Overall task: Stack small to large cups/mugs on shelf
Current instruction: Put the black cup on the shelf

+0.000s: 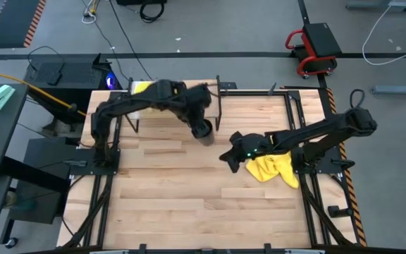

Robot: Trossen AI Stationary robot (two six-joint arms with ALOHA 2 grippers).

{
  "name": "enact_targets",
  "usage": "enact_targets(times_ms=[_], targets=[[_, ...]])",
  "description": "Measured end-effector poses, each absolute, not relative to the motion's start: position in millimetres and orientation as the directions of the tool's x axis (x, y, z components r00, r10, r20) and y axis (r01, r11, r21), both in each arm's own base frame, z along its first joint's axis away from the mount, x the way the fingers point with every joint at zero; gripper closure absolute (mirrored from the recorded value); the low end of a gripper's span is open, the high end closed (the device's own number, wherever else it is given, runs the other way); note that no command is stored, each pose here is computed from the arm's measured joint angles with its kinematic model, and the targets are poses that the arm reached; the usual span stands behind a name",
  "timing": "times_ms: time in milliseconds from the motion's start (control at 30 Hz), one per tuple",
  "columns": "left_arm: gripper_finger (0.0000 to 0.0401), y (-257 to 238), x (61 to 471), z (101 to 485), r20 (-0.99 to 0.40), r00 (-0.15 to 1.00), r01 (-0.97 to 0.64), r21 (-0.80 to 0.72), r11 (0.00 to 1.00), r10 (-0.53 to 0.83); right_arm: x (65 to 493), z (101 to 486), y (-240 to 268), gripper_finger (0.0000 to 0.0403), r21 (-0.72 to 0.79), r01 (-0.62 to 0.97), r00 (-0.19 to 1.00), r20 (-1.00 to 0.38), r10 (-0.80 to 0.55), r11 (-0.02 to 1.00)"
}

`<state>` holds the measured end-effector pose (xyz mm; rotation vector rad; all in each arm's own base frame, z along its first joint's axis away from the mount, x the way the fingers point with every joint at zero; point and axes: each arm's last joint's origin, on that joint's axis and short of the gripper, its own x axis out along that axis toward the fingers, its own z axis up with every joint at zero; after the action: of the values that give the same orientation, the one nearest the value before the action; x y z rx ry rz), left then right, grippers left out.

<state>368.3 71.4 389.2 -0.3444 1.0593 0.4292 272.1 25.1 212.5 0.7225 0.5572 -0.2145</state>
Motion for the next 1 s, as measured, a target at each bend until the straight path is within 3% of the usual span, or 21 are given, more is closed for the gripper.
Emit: enact_targets(times_ms=[267, 633, 1000], targets=[[0.0391, 112, 351, 416, -0.841, 0.461, -0.54, -0.01, 0.842, 0.285, 259, 223, 17, 0.0345, 0.518, 0.42, 0.822, -0.566, -0.069, 0.745], [0.0393, 167, 332, 421, -0.807, 0.444, -0.576, 0.074, 0.814, 0.388, 265, 212, 11, 0.0345, 0.489, 0.45, 0.797, -0.597, -0.089, 0.747], [0.0393, 191, 334, 403, -0.853, 0.394, -0.535, 0.09, 0.84, 0.343, 266, 213, 5, 0.0345, 0.494, 0.464, 0.799, -0.591, -0.108, 0.735]])
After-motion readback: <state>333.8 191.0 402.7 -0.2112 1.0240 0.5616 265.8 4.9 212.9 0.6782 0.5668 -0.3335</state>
